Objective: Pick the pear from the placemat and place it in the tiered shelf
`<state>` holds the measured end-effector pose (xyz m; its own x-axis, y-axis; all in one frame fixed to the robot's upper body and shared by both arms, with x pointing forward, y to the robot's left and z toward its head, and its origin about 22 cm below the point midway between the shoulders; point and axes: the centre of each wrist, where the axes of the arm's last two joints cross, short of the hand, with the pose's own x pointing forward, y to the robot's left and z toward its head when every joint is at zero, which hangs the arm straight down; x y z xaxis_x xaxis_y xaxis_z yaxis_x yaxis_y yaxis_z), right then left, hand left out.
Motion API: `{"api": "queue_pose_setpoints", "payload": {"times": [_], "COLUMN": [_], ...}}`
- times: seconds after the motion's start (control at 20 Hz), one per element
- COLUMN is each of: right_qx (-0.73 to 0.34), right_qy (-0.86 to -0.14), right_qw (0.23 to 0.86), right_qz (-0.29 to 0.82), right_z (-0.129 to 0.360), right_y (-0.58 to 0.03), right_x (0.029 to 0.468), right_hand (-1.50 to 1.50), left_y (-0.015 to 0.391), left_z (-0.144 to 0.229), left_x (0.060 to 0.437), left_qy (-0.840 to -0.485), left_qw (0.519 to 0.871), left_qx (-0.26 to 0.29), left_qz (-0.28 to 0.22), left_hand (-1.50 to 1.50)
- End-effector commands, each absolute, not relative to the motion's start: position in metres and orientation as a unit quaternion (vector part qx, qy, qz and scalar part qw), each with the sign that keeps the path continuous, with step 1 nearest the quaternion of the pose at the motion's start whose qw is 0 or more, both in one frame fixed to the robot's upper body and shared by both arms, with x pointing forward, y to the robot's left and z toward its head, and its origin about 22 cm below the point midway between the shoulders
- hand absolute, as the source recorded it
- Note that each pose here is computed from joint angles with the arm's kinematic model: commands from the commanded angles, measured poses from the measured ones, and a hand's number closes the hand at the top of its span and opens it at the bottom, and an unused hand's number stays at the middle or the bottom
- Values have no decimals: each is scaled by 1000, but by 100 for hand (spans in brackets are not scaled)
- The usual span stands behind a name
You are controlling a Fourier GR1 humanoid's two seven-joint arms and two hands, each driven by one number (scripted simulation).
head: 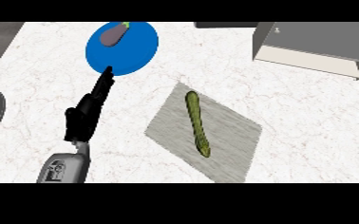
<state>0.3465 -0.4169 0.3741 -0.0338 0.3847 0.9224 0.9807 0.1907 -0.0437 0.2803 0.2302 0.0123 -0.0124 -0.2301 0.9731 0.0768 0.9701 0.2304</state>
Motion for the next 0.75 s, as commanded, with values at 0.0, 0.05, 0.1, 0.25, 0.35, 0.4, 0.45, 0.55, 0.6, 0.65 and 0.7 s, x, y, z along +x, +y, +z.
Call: {"api": "queue_pose_setpoints", "payload": {"times": [0.0, 0.05, 0.1, 0.25, 0.35, 0.4, 0.45, 0.55, 0.6, 0.65, 0.7], "right_qx": [-528, -542, -541, -542, -552, -555, -558, -560, -543, -545, -549], "right_qy": [-596, -580, -571, -561, -553, -548, -547, -548, -555, -561, -551], "right_qw": [482, 499, 514, 534, 541, 549, 547, 555, 557, 545, 559], "right_qz": [-366, -347, -342, -327, -312, -300, -301, -279, -295, -302, -287], "right_z": [387, 382, 392, 381, 386, 384, 370, 373, 391, 371, 371], "right_y": [-448, -452, -448, -475, -489, -493, -496, -508, -511, -523, -526], "right_x": [303, 295, 287, 251, 219, 208, 196, 168, 150, 140, 127], "right_hand": [-150, -150, -150, -150, -150, -150, -150, -150, -150, -150, -150], "left_y": [250, 237, 242, 242, 240, 237, 246, 257, 237, 223, 229], "left_z": [7, 13, 6, 7, 11, 19, 14, 7, 12, 20, 10], "left_x": [267, 270, 277, 271, 269, 276, 271, 267, 276, 284, 274], "left_qy": [-700, -696, -700, -694, -696, -702, -700, -698, -697, -700, -701], "left_qw": [705, 709, 705, 708, 708, 703, 704, 706, 707, 704, 702], "left_qx": [57, 56, 61, 63, 64, 72, 73, 75, 70, 68, 67], "left_qz": [-96, -96, -95, -111, -101, -93, -93, -90, -103, -98, -104], "left_hand": [0, 0, 0, 0, 0, 0, 0, 0, 0, 0, 0]}}
